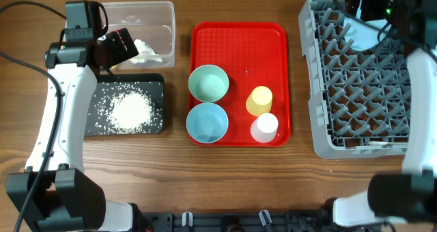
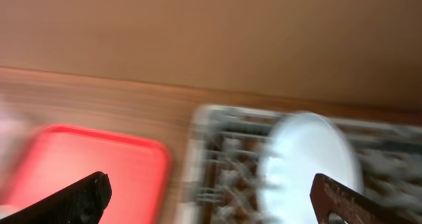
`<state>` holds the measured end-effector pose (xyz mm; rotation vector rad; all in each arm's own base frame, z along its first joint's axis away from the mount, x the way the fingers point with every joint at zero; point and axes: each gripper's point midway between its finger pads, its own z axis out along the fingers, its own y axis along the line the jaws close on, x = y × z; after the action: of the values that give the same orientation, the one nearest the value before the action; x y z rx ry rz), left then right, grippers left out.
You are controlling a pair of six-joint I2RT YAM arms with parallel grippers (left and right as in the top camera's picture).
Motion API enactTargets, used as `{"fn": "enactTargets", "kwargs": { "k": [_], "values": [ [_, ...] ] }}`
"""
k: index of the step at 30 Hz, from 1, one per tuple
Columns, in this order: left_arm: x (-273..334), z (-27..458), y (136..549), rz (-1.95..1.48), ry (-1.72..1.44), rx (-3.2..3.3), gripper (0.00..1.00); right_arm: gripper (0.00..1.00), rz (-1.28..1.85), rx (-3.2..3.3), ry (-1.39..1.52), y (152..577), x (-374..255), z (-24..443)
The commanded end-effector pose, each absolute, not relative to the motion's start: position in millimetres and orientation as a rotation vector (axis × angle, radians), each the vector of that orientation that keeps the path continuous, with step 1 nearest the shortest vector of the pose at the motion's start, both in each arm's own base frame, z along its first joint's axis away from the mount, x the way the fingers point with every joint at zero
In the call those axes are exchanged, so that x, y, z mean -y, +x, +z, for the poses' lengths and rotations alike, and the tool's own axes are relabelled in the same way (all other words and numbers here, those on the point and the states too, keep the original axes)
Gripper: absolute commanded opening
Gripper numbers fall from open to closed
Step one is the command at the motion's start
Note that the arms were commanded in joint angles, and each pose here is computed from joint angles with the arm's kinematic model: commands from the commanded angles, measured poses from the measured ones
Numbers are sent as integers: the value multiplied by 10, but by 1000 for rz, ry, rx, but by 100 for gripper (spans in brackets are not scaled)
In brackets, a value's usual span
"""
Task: Sort waste into correct bins and load items into the dishwasher rack
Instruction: 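Grasp the yellow cup with right gripper and set it in rack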
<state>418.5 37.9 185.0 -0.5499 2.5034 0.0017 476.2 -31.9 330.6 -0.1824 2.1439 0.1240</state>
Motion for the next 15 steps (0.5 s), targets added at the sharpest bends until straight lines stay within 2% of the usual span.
{"fn": "enactTargets", "kwargs": {
  "k": [1,8,9,13,15],
  "values": [
    [-427,1964,4167,11,-577,-2465,100,100,437,-2195,-338,4434,-584,3303],
    [-427,1964,4167,11,-577,-2465,100,100,357,-2728,-482,3745,-1643,2097],
    [-427,1965,4168,11,-577,-2465,100,100,353,-2764,-485,3720,-1688,2000],
    [-427,1964,4167,11,-577,-2465,100,85,240,-3010,-429,3568,-1705,1397],
    [-427,1964,4167,11,-577,-2465,100,85,199,-3105,-426,3474,-1655,1197]
  ]
}}
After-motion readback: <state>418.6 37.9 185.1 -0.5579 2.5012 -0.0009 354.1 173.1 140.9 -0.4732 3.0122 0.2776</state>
